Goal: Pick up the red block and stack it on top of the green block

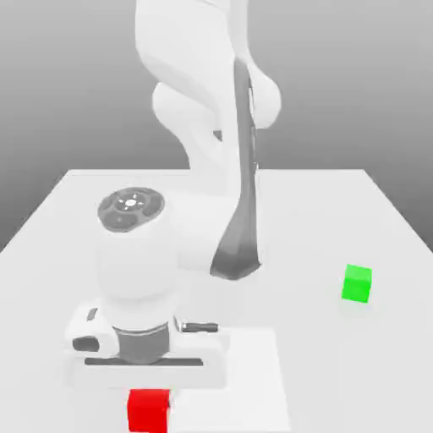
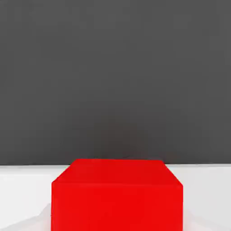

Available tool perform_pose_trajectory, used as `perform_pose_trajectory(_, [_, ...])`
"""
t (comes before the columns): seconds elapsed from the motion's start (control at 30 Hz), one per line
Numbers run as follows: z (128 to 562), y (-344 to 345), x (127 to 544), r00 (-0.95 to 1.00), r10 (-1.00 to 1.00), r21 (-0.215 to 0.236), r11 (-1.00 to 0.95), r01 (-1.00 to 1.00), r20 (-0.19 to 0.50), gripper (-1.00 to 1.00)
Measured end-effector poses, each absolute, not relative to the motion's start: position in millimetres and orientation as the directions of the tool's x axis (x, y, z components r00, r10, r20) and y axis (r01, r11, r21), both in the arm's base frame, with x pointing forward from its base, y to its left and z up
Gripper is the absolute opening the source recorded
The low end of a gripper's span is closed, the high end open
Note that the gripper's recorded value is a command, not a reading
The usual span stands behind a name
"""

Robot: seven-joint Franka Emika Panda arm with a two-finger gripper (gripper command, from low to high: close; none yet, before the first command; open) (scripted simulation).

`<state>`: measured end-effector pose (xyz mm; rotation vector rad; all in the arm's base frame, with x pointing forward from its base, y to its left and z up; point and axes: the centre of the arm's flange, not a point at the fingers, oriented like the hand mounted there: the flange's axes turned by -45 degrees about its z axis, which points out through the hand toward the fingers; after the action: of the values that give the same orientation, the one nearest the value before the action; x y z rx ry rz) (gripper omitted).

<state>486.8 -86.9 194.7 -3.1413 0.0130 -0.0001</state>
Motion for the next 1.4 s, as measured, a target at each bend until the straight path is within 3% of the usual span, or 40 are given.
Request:
perform_pose_trajectory(0.2, [226, 46, 457, 0.994, 0.106, -0.066, -0.992, 0.106, 0.001, -1.00])
perform_pose_trajectory(0.37, [242, 199, 369, 0.947, 0.321, -0.094, -0.943, 0.319, -0.006, -1.00])
perform_pose_trajectory(0.53, [250, 247, 286, 0.925, 0.380, -0.073, -0.923, 0.378, -0.011, -1.00])
perform_pose_trajectory(0.7, [248, 276, 196, 0.879, 0.478, -0.012, -0.879, 0.477, -0.001, -1.00])
perform_pose_trajectory(1.4, [214, 280, 190, 0.870, 0.493, 0.024, -0.870, 0.492, 0.025, -1.00])
